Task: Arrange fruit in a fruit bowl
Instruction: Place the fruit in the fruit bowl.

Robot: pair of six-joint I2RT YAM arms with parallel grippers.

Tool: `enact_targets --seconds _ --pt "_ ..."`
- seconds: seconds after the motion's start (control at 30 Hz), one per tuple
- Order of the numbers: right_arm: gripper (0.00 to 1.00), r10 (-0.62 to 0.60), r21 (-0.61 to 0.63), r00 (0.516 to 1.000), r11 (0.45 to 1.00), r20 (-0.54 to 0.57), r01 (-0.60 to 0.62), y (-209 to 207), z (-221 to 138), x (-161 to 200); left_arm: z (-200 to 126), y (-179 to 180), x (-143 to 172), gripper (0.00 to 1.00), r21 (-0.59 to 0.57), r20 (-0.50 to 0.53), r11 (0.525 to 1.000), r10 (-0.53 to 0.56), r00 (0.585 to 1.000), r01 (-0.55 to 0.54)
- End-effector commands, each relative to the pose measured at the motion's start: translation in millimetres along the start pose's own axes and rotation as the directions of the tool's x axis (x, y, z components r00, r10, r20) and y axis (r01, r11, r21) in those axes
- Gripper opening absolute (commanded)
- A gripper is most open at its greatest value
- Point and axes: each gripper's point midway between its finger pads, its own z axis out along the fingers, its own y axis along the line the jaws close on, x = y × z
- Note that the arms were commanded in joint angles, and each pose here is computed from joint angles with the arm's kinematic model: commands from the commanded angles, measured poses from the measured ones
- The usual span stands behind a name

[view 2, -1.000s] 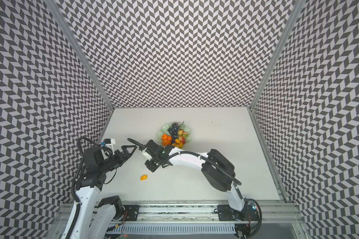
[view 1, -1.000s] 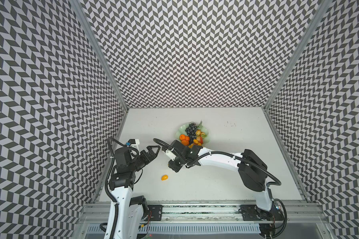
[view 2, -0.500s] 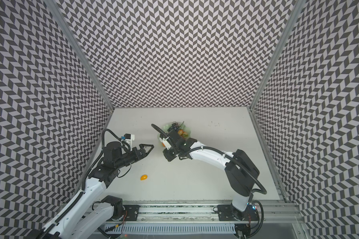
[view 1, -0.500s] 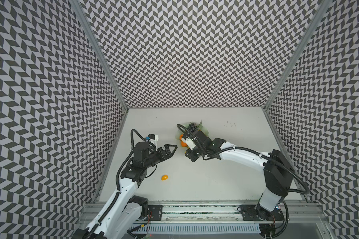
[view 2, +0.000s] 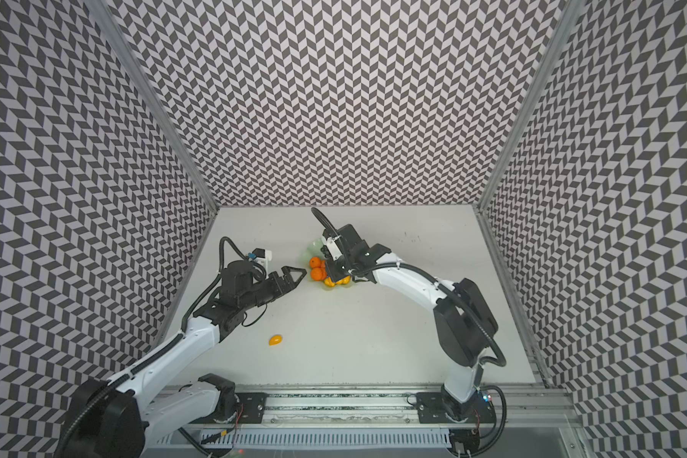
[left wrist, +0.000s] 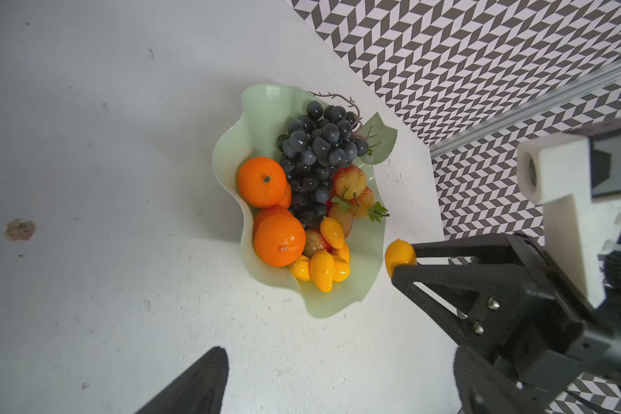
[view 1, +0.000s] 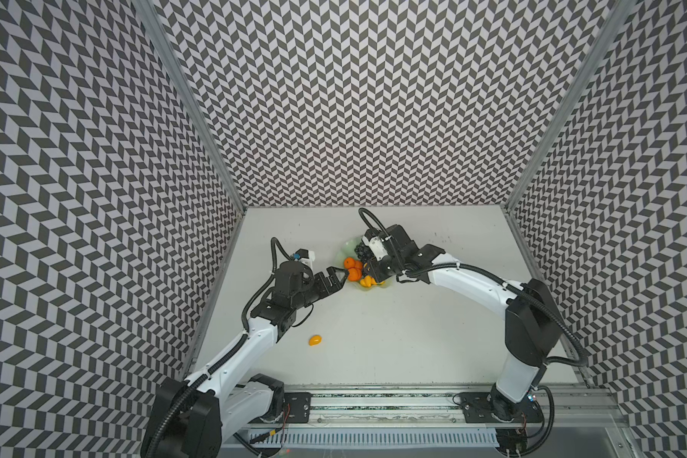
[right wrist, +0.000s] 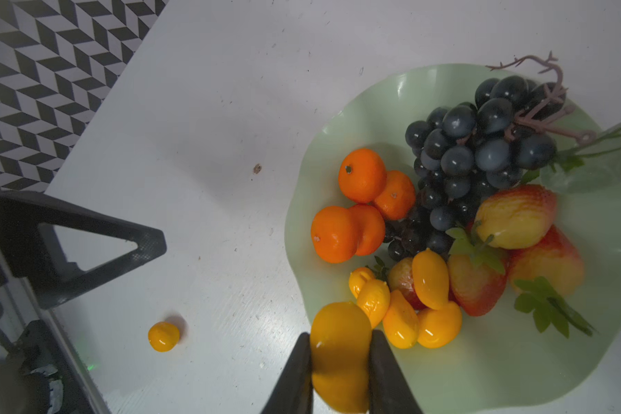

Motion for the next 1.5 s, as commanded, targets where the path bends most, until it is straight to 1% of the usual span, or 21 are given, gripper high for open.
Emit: enact_targets --seconds 0.0,0.2,0.37,0.57,0.73,1.13,1.3,1.47 --pt "0.23 0.005 0.035 1.0 0.999 -0.014 -0.005 -10.3 13.7 -4.6 2.9 -20.3 -17.3 1.0 0.045 0.048 0.998 0.045 0.998 -0.047" --pt "0.23 0.011 0.064 0.999 0.998 -0.053 -0.007 -18.8 34.3 -3.0 6.9 -21.4 -14.0 1.0 0.053 0.036 0.997 0.047 0.998 -0.049" --pt "0.23 0.02 0.113 0.996 0.994 -0.089 -0.01 -30.5 49.4 3.9 4.2 -19.3 -13.0 1.0 0.045 0.046 0.998 0.044 0.998 -0.046" --pt "0.22 0.023 0.147 0.993 0.989 -0.119 -0.005 -38.8 60.3 11.7 3.6 -16.4 -11.3 1.0 0.036 0.043 0.998 0.041 0.998 -0.043" --pt "0.23 0.023 0.141 0.991 0.99 -0.132 -0.004 -38.7 65.4 14.7 0.1 -17.1 -13.0 1.0 0.032 0.057 0.999 0.042 0.997 -0.043" --pt "0.33 0.019 0.124 0.992 0.992 -0.122 -0.004 -34.1 60.2 9.1 -3.1 -16.4 -10.8 1.0 0.028 0.054 0.999 0.042 0.998 -0.044" --pt "0.33 0.016 0.112 0.994 0.994 -0.104 -0.004 -30.1 51.5 2.8 -3.7 -14.2 -7.6 1.0 0.019 0.04 0.999 0.044 0.998 -0.044" --pt "0.33 0.015 0.097 0.998 0.995 -0.064 -0.009 -22.2 34.6 -5.8 -12.3 -9.0 -7.7 1.0 -0.03 0.046 0.999 0.04 0.998 -0.039"
